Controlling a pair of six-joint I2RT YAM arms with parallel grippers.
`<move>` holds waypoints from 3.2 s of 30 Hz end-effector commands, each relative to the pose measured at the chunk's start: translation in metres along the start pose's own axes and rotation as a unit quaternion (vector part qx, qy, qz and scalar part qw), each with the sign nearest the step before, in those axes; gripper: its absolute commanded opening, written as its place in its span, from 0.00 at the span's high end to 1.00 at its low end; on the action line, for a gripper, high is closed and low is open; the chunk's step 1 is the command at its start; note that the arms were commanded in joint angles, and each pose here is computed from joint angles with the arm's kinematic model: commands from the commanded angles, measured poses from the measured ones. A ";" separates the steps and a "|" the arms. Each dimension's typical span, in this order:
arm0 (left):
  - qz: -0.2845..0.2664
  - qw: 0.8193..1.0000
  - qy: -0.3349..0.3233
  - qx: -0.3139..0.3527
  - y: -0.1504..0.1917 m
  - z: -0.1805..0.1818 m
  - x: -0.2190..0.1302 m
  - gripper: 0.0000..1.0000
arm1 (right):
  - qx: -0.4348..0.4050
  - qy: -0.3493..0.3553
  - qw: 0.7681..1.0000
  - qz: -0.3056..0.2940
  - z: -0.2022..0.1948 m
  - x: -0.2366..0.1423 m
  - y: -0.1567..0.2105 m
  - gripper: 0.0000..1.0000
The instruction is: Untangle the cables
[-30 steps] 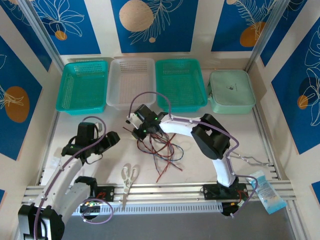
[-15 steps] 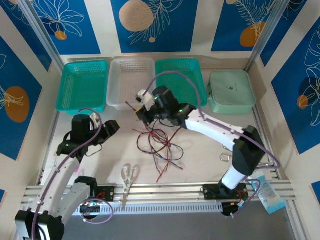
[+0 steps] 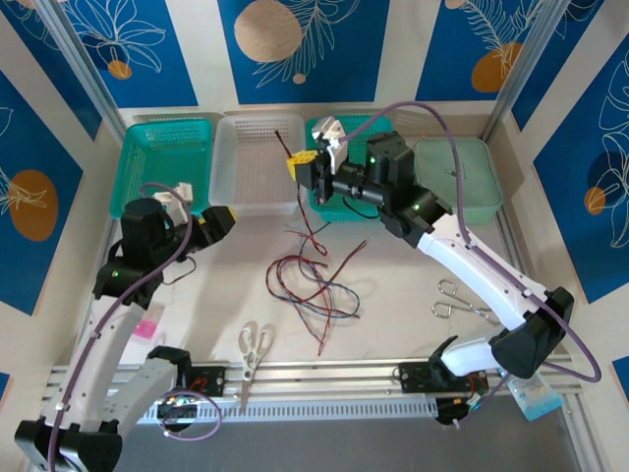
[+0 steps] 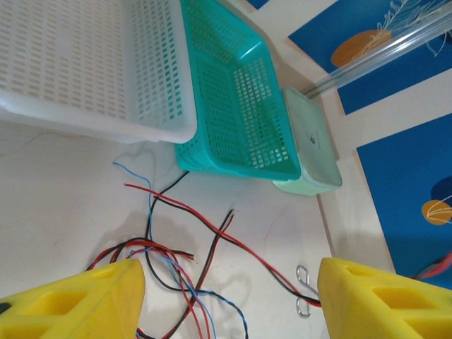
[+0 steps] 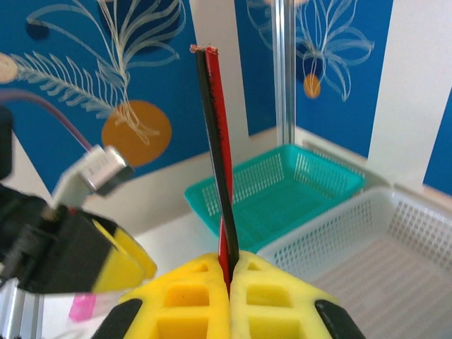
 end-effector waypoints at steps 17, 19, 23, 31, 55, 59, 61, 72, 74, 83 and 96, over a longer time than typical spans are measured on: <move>-0.036 0.981 0.173 0.075 -0.042 -0.120 0.002 0.47 | 0.044 -0.086 0.995 0.031 0.003 -0.004 0.098 1.00; -0.022 0.981 0.179 0.078 -0.038 -0.123 0.010 0.52 | 0.057 -0.088 0.993 0.048 0.001 0.000 0.110 1.00; 0.004 0.979 0.189 0.079 -0.030 -0.130 0.024 0.58 | 0.079 -0.075 0.992 0.069 -0.004 0.004 0.121 1.00; 0.019 0.975 0.204 0.084 -0.025 -0.142 0.038 0.67 | 0.085 -0.080 0.990 0.076 -0.003 0.006 0.122 1.00; 0.020 0.983 0.161 0.088 -0.016 -0.124 0.054 0.65 | 0.080 -0.090 0.990 0.072 0.002 0.005 0.114 1.00; 0.023 0.983 0.162 0.088 -0.015 -0.125 0.055 0.71 | 0.080 -0.091 0.990 0.073 0.002 0.005 0.115 1.00; 0.023 0.983 0.160 0.087 -0.014 -0.124 0.057 0.73 | 0.079 -0.091 0.990 0.072 0.002 0.005 0.114 1.00; 0.027 0.984 0.148 0.090 -0.011 -0.118 0.062 0.73 | 0.078 -0.094 0.990 0.075 0.004 0.005 0.115 1.00; 0.028 0.985 0.146 0.090 -0.011 -0.117 0.062 0.77 | 0.078 -0.093 0.990 0.076 0.004 0.005 0.115 1.00; 0.025 0.985 0.144 0.091 -0.011 -0.117 0.061 1.00 | 0.076 -0.092 0.990 0.075 0.004 0.005 0.114 1.00; 0.045 0.984 0.150 0.090 0.002 -0.121 0.065 1.00 | 0.094 -0.040 0.991 0.080 -0.012 0.009 0.112 1.00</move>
Point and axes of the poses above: each hand's point on the last joint's axis, 136 mm out from that joint toward the fingers, its own x axis out along the fingers, its own z axis along the line the jaws close on, y = z × x, the point moved 2 cm from there along -x, back along the fingers, and after that the axes turned 2 degrees about -x, right-handed, at the moved point
